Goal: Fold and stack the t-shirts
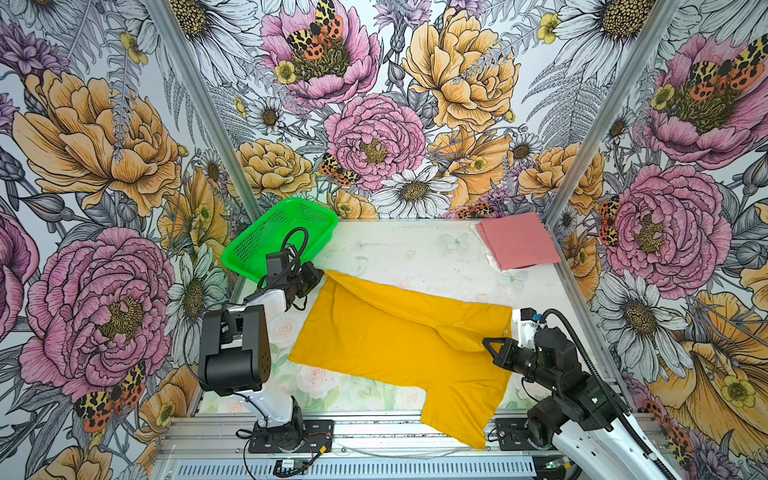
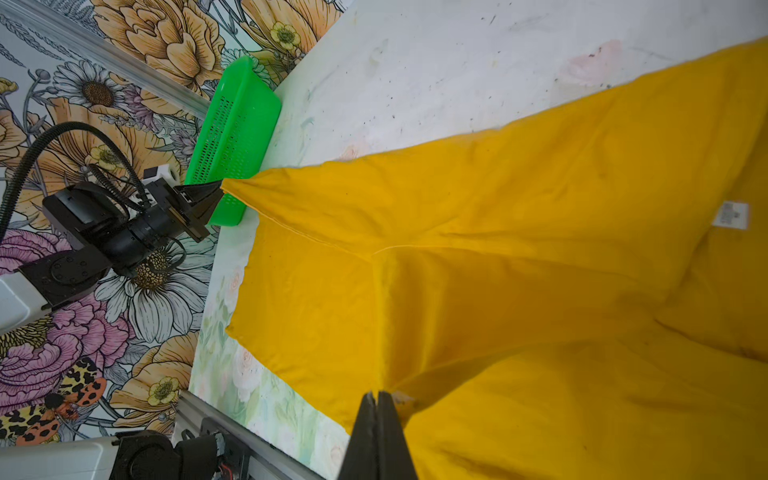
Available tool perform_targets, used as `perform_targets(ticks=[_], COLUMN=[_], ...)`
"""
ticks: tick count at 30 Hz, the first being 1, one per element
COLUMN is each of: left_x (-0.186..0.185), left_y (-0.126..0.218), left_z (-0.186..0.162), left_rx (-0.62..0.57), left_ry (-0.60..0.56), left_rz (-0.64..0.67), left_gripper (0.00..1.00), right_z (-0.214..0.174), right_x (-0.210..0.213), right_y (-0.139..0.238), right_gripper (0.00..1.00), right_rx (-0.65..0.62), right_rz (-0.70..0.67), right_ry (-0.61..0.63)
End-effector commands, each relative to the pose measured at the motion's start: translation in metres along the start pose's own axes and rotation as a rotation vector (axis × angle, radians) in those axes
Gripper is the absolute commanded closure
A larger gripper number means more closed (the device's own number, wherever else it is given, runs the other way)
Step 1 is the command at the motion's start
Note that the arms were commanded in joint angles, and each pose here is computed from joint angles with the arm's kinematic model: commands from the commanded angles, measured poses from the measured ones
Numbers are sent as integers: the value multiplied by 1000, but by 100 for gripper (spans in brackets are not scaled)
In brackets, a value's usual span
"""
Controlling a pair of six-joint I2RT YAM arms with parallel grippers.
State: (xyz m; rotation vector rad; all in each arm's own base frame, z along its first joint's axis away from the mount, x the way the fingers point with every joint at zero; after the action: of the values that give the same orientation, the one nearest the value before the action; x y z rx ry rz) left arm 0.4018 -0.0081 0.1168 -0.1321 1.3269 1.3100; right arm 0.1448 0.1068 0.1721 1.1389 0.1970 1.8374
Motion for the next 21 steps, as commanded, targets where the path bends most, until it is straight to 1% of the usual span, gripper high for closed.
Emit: perform_targets(ticks=[1, 5, 10, 15, 16, 17, 18, 19, 20, 21], left_x=[-2, 9, 13, 13, 12, 13, 11, 7, 1, -6], left_y=[10, 8, 6, 5, 6, 7, 10, 15, 21, 28], left_z=[11, 11, 14, 11, 10, 8, 8, 7, 7, 7], left_rx=[-87, -86, -90, -83, -83, -81, -89, -106, -123, -139], left_ry=[-12, 11, 24, 29, 32, 45, 53, 59, 51, 40], left_rz=[-4, 4, 11, 8, 7, 6, -2, -18, -32, -36], left_gripper=[100, 100, 100, 100, 97, 88, 75, 61, 51, 39], right_z=[-11, -20, -26, -27, -27, -26, -25, -23, -19, -14], right_x=[-4, -2, 2, 5, 5, 6, 8, 10, 12, 15], right_y=[-2, -6, -9, -8, -8, -7, -6, -4, -1, 1], right_gripper=[100, 100, 100, 100, 100, 92, 76, 55, 37, 24], right_rx=[39, 87, 126, 124, 119, 117, 115, 107, 93, 74], right_rz=[-10, 3, 6, 2, 2, 4, 10, 11, 9, 12], right_ry=[-7, 23, 57, 85, 88, 93, 99, 110, 117, 125])
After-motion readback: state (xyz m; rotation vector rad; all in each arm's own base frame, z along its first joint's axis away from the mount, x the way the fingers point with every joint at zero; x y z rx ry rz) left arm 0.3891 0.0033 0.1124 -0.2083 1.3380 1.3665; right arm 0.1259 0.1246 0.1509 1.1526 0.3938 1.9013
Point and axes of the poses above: each gripper's point midway between its finger pads, its own y axis back along the fingers, its own x axis along the line the jaws close on, z = x × y, the point moved 4 cm from there along y, back along the fingers, and after that the axes turned 5 degrees about y, right-handed, at the moved point
